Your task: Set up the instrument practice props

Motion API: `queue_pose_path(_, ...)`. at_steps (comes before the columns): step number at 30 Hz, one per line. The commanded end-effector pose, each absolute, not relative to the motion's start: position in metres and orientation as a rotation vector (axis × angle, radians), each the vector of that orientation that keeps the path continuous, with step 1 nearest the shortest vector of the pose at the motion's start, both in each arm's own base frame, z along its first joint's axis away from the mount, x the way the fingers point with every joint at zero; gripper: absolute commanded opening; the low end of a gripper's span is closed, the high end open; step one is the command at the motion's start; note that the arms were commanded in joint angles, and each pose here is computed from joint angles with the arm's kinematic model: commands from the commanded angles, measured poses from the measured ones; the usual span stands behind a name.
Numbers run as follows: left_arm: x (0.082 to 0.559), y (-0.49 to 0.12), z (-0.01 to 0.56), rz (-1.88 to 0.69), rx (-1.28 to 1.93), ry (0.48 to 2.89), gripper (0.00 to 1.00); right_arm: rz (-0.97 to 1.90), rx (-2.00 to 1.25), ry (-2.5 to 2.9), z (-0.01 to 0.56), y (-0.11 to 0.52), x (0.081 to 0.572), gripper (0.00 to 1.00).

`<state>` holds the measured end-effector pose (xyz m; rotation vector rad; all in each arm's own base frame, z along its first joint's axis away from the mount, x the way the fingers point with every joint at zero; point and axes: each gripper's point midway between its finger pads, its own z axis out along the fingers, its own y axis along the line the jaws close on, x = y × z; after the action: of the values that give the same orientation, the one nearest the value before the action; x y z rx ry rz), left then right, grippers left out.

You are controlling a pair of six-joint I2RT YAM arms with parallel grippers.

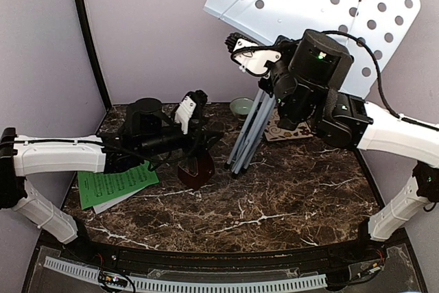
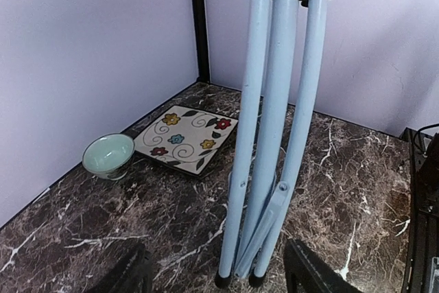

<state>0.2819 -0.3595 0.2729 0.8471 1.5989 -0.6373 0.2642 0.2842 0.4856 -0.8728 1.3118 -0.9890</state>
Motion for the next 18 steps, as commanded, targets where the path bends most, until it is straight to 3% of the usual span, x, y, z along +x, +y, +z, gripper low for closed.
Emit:
queue_pose_path(1, 0.295, -0.388, 0.312, -0.574, 0.846, 1.467, 0.66, -0.845, -0.716, 1.271, 0.531, 0.272, 0.249, 0.00)
queue_pose_path(9, 0.310, -0.432, 0.312, -0.496, 0.866, 1.489, 0.54, -0.843, -0.734, 1.256, 0.531, 0.278, 0.244, 0.00)
queue_pose_path(18, 0.315, -0.469, 0.315, -0.431, 0.849, 1.478, 0.48, -0.855, -0.746, 1.250, 0.529, 0.284, 0.243, 0.00)
